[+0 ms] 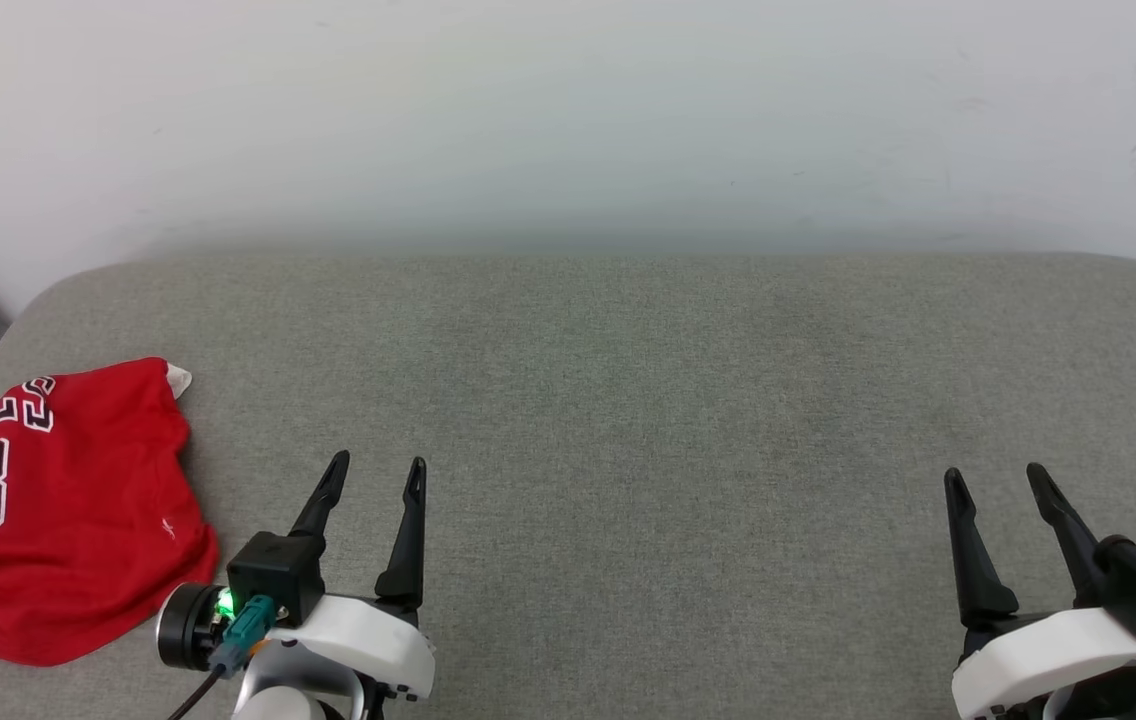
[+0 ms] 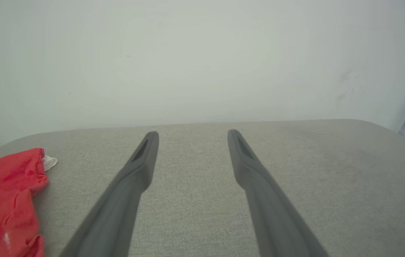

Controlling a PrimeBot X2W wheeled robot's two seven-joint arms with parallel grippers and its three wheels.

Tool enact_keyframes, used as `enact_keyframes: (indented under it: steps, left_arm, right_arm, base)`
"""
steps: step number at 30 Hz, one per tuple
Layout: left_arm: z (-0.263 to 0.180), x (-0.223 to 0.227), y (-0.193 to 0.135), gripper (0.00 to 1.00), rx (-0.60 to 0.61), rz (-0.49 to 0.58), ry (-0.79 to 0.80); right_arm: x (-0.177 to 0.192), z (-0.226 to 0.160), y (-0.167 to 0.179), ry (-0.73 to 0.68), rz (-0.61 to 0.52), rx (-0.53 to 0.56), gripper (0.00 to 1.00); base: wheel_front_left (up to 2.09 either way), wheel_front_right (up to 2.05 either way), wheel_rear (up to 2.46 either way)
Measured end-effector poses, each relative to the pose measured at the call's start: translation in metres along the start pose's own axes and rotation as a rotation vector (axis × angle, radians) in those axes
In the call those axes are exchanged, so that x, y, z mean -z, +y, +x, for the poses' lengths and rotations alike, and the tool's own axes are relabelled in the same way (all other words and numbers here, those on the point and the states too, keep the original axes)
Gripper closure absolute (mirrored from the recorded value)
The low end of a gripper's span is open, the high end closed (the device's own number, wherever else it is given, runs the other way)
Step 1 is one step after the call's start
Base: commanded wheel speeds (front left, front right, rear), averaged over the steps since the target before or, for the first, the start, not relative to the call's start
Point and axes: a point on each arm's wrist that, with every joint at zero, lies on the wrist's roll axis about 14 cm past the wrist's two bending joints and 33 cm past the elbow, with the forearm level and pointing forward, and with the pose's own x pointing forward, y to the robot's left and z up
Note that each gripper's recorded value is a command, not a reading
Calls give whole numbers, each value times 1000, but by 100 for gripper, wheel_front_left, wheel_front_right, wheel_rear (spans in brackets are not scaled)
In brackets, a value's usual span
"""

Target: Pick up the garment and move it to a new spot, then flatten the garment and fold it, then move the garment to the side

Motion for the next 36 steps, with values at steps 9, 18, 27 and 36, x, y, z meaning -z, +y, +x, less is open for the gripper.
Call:
enact_keyframes:
  steps: [9,18,27,36]
  left_arm:
    - [-1,2,-1,0,9,36,-1]
    - [-2,5,-2,0,10,50,2]
    - [-6,5,8,0,-30,13,2]
    - [-25,-4,51,0,-181,22,-20]
  right_arm:
    - [0,0,1,-5,-43,-4,0]
    - [0,1,2,-9,-69,-7,0]
    - [2,4,7,-4,-57,-23,0]
    - [5,23,44,3,-49,-138,0]
  base:
    - [0,0,0]
    - [0,0,0]
    - [0,0,0]
    - [0,0,0]
